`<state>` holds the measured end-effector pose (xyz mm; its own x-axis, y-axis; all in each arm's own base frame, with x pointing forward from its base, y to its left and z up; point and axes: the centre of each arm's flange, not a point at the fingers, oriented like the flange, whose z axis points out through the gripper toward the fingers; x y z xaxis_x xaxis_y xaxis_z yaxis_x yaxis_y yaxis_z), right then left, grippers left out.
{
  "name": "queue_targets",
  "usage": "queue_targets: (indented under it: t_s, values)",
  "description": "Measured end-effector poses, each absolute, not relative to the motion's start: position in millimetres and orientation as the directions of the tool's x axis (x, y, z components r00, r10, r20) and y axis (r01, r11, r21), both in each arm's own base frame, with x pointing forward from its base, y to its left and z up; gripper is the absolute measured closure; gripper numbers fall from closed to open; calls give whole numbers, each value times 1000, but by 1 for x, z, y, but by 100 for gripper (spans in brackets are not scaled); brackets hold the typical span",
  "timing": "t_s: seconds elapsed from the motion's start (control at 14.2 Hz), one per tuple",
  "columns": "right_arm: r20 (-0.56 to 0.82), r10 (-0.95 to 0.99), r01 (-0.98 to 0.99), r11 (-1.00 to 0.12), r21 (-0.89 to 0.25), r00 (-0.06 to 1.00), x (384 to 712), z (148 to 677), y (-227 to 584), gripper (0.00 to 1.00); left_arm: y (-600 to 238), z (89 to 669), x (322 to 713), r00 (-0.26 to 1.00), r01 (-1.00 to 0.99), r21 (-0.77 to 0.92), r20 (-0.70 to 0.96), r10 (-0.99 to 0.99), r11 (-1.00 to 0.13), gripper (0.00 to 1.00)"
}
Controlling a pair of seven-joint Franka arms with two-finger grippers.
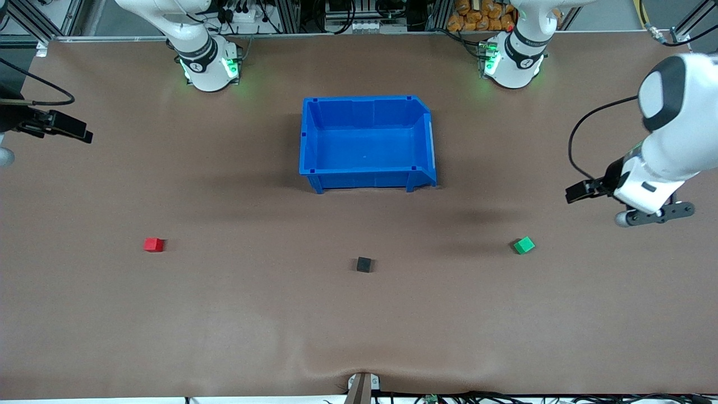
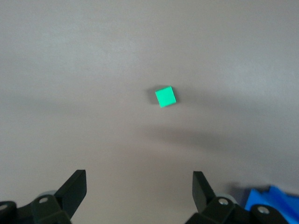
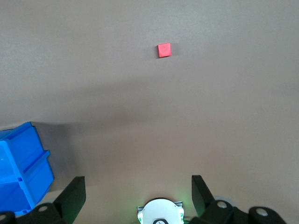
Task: Attach green and red cubes to black cube
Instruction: 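Reach the left gripper down over the green cube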
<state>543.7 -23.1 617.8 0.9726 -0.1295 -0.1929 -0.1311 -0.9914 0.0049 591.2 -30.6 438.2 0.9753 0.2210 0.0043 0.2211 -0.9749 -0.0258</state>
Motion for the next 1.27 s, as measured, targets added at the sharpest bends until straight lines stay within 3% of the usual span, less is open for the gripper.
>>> queue_targets:
  t_s: [0.35,0.42,0.49,0.78,1.27]
  values:
    - [-217,-134,-135,-991,7,967,550,605,-26,0,-45,357,593,923,384,-9,-1,384,-923,0]
    - [-221,-135,-136,-991,8,966,551,602,-26,0,-46,343,596,915,403,-8,-8,403,-915,9]
    - [-225,-135,-137,-991,8,965,552,599,-27,0,-47,329,598,911,413,-7,-15,413,-911,11]
    - [-227,-135,-137,-991,8,964,557,591,-27,0,-45,281,609,905,425,-2,-36,425,-905,10]
    - [-243,-150,-152,-988,10,959,567,564,-35,0,-42,259,628,899,436,8,-40,436,-900,16]
